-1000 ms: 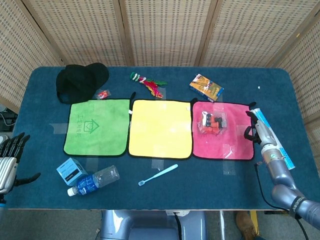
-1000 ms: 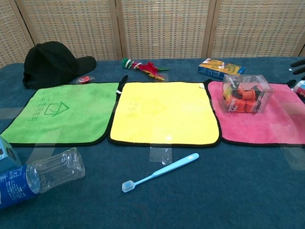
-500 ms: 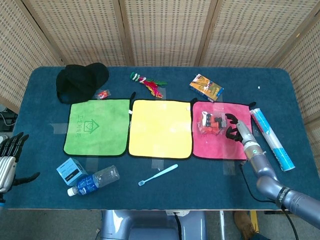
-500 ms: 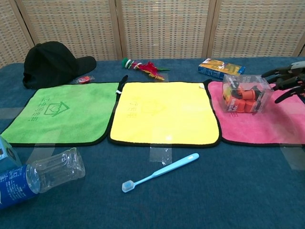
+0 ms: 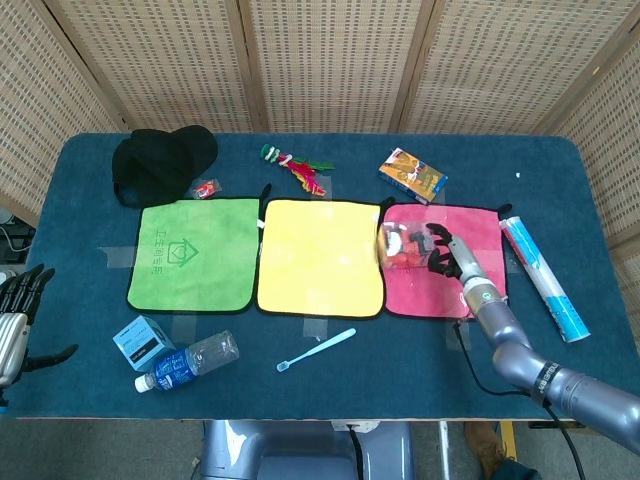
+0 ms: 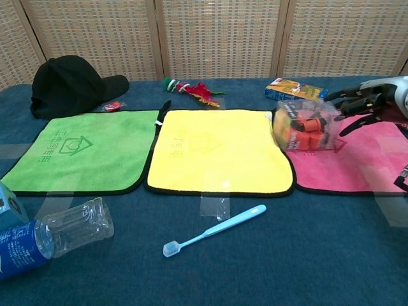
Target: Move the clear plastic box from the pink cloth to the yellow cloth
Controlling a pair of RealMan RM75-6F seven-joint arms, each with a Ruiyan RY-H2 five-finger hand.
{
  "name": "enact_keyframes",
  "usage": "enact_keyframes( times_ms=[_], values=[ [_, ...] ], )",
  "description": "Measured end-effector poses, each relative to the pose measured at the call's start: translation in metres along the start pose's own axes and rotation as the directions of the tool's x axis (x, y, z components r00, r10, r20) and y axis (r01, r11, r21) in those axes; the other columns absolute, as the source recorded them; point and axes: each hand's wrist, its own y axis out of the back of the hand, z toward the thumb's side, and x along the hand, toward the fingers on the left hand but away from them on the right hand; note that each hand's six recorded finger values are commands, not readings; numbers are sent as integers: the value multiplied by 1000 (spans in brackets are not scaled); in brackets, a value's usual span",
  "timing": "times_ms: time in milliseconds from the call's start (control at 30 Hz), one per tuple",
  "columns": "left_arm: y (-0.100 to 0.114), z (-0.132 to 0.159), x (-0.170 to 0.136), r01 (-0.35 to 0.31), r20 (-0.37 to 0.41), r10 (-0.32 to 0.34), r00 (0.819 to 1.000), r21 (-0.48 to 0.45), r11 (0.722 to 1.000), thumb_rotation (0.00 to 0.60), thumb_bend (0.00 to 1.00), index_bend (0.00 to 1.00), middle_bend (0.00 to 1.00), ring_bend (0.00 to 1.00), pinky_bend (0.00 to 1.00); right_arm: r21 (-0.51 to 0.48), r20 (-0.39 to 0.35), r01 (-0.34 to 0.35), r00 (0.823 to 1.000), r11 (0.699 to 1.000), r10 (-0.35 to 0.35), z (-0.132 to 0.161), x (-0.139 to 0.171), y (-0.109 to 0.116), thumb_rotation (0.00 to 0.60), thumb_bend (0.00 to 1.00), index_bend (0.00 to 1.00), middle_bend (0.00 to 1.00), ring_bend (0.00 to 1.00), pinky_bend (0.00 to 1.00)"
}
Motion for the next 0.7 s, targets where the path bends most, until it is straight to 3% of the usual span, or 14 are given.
enact_keyframes(
  times_ms=[700],
  values=[
    [0,0,0,2,1,-2,1000,-2,1000,600,0,0,0,0,0,-1,-39,-94,995,996,94,50,-3,-59,600,1000,148,192,177,337]
  ],
)
